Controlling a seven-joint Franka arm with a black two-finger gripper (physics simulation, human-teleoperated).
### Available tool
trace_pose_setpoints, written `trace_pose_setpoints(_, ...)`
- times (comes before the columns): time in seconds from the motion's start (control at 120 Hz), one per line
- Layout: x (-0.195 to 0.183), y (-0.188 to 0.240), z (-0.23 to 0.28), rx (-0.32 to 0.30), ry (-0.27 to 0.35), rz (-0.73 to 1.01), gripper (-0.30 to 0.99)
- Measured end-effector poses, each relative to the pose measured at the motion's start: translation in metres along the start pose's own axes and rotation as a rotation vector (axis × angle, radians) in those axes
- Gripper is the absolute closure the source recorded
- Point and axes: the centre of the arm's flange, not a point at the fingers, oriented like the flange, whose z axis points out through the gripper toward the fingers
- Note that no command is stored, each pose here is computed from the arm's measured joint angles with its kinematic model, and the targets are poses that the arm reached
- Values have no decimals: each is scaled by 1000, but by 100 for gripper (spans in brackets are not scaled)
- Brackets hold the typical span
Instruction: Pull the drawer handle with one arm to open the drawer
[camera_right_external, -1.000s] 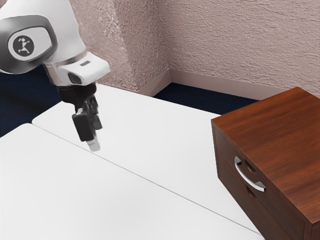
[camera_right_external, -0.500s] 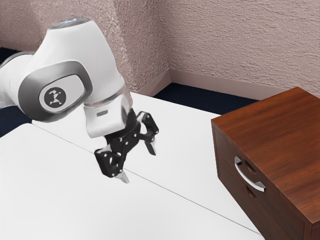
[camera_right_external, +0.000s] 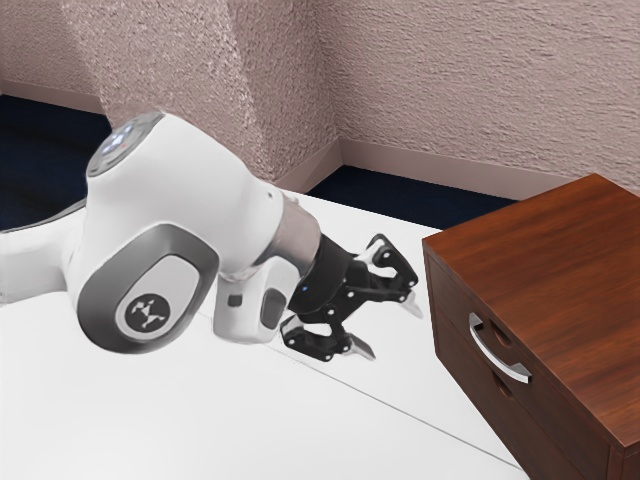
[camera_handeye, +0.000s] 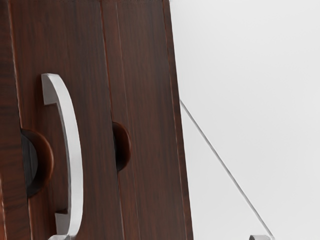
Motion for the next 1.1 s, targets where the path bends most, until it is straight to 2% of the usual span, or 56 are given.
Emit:
trace_pose_setpoints(0.2,1,-8,22,42,34,18,35)
trace_pose_setpoints(0.433,-1,-14,40,70,82,-4,39)
trace_pose_setpoints(0.725,15,-25,61,77,131,15,40)
trace_pose_setpoints(1.1,21,-35,76,77,147,42,41)
